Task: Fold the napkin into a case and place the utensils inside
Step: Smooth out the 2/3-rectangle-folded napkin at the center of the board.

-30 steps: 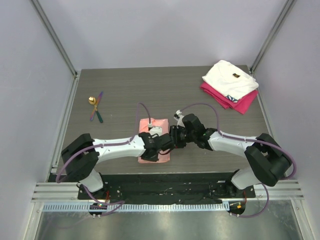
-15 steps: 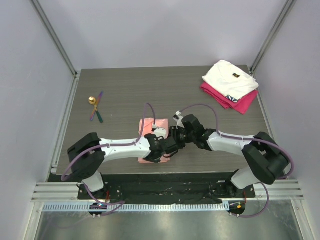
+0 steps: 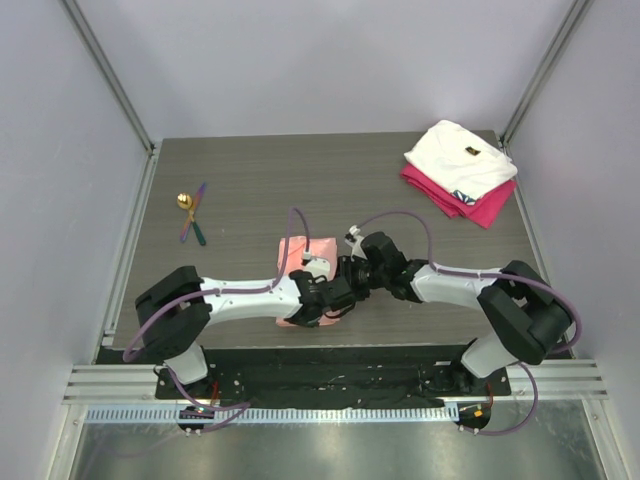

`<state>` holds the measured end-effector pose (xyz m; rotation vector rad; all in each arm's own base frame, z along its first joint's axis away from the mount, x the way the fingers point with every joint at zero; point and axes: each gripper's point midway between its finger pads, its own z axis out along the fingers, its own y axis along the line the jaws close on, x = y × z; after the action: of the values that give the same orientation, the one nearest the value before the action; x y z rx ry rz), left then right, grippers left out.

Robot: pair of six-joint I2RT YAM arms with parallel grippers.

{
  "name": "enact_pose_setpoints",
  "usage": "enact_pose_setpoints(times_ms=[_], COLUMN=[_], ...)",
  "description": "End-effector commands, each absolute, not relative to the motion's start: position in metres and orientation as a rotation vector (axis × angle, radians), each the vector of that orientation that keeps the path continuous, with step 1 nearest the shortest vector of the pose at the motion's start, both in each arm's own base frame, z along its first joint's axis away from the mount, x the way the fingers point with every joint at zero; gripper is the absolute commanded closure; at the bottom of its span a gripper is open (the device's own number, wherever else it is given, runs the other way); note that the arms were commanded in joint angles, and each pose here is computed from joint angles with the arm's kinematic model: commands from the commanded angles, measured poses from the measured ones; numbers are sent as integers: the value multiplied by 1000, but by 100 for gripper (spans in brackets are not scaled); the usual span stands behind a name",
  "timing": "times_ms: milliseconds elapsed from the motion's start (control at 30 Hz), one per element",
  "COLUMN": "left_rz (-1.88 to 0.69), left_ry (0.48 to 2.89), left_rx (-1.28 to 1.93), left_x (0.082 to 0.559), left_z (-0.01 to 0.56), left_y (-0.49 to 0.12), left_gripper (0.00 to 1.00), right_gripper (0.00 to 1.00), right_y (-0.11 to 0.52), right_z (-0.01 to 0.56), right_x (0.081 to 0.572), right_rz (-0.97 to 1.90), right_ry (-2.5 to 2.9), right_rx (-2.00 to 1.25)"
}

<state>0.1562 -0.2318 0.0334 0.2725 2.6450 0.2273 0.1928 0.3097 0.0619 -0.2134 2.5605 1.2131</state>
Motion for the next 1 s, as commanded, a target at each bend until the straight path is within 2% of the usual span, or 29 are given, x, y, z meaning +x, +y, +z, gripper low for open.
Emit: enact_pose_setpoints(times_ms=[0, 33, 167, 200, 333, 467, 600, 967], left_rz=[215, 208, 197, 189, 129, 67, 1, -145], left_ry=[2614, 2611, 2597, 2596, 2591, 2606, 2636, 2682], left_rx=[244, 246, 245, 242, 229, 208, 188, 90], left_x=[159, 159, 160, 160, 160, 158, 155, 165], left_z=[38, 39, 47, 48, 57, 57, 51, 38], left_y=[-231, -231, -229, -229, -233, -237, -240, -249], left_gripper=[71, 72, 95, 96, 98, 100, 100, 100], right_gripper=[64, 64, 64, 64, 67, 77, 82, 89], right_y=[325, 327, 338, 341, 354, 365, 376, 386], right_z=[73, 72, 72, 73, 69, 64, 54, 30], right_x=[196, 195, 192, 192, 188, 187, 186, 176], right_rz=[1265, 1267, 1277, 1285, 1303, 1346, 1375, 1427], right_ry=[2506, 2511, 2515, 2508, 2516, 2512, 2523, 2566], right_rx=[-246, -251, -271, -274, -294, -277, -270, -215])
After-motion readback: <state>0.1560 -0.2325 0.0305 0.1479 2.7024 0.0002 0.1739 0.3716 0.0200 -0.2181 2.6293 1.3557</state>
